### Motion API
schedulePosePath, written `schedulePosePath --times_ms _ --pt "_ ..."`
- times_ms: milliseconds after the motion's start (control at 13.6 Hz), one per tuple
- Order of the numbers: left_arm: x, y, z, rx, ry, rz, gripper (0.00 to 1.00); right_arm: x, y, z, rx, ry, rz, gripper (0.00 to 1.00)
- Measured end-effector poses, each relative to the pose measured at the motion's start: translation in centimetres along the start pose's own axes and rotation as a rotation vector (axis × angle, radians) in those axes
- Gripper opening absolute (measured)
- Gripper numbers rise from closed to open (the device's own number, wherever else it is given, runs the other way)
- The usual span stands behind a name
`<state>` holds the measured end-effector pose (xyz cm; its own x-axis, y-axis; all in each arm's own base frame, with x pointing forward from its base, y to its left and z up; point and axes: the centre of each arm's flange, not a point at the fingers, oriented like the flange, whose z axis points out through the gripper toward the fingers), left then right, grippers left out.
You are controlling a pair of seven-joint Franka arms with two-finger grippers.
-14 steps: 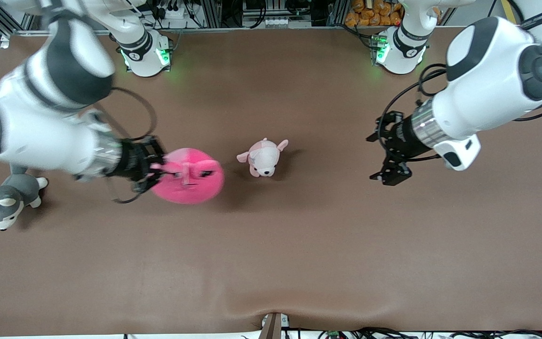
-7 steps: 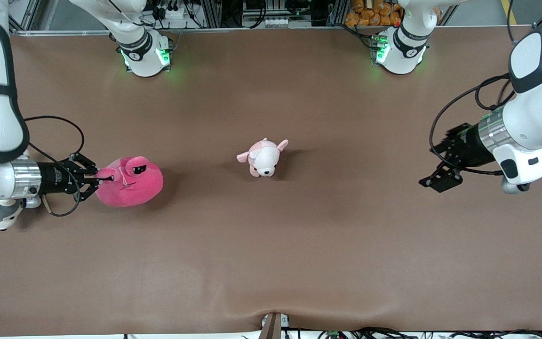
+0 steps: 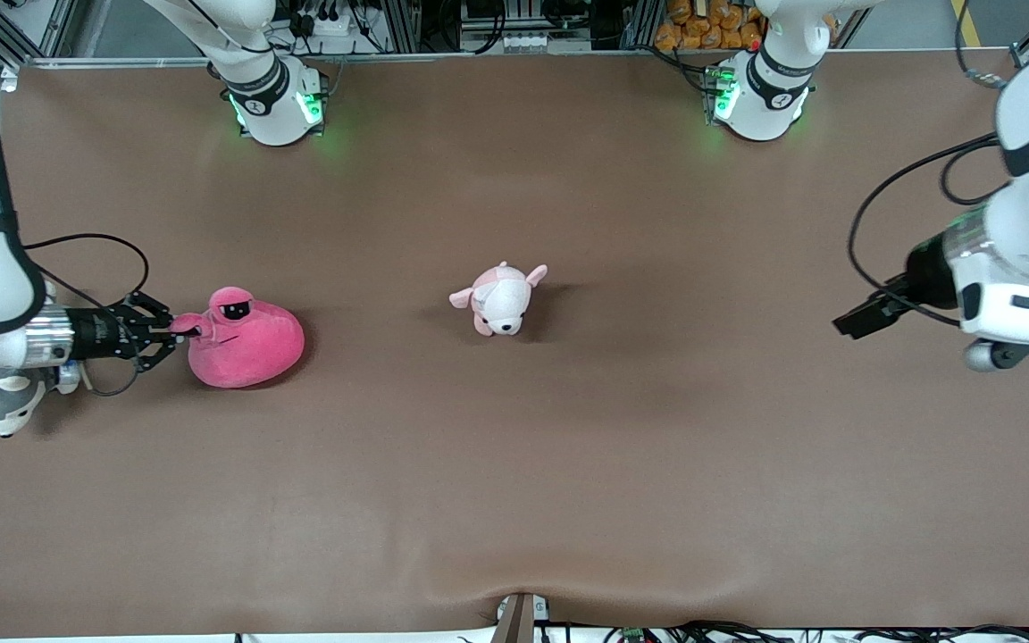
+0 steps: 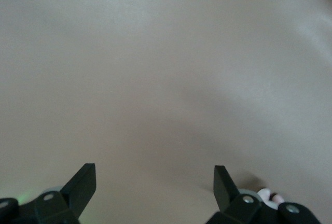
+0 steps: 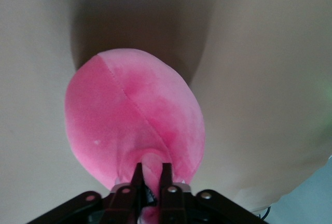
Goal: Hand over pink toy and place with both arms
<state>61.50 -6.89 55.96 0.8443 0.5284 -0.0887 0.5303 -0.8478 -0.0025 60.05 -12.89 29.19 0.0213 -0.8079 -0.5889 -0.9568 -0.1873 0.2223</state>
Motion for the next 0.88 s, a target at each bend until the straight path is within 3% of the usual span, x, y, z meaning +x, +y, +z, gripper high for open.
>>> schedulePosePath --times_ms 221,516,589,884 --pt "0.4 -2.6 -1.2 0.019 -0.016 0.084 1.00 -3.4 -0.6 -6.6 0.027 -0.015 -0.086 0.51" --pt "0.4 -6.4 -3.7 0.033 -0.023 0.251 1.00 -17.3 -0.9 -16.2 0.073 0.068 -0.327 0.95" --pt "0.4 -7.1 -4.2 0.033 -0.017 0.269 1.00 -20.8 -0.5 -17.3 0.065 0.086 -0.384 1.00" --pt "-1.6 -7.2 -5.6 0.043 -0.002 0.300 1.00 -32.5 3.3 -19.0 0.038 0.149 -0.559 1.00"
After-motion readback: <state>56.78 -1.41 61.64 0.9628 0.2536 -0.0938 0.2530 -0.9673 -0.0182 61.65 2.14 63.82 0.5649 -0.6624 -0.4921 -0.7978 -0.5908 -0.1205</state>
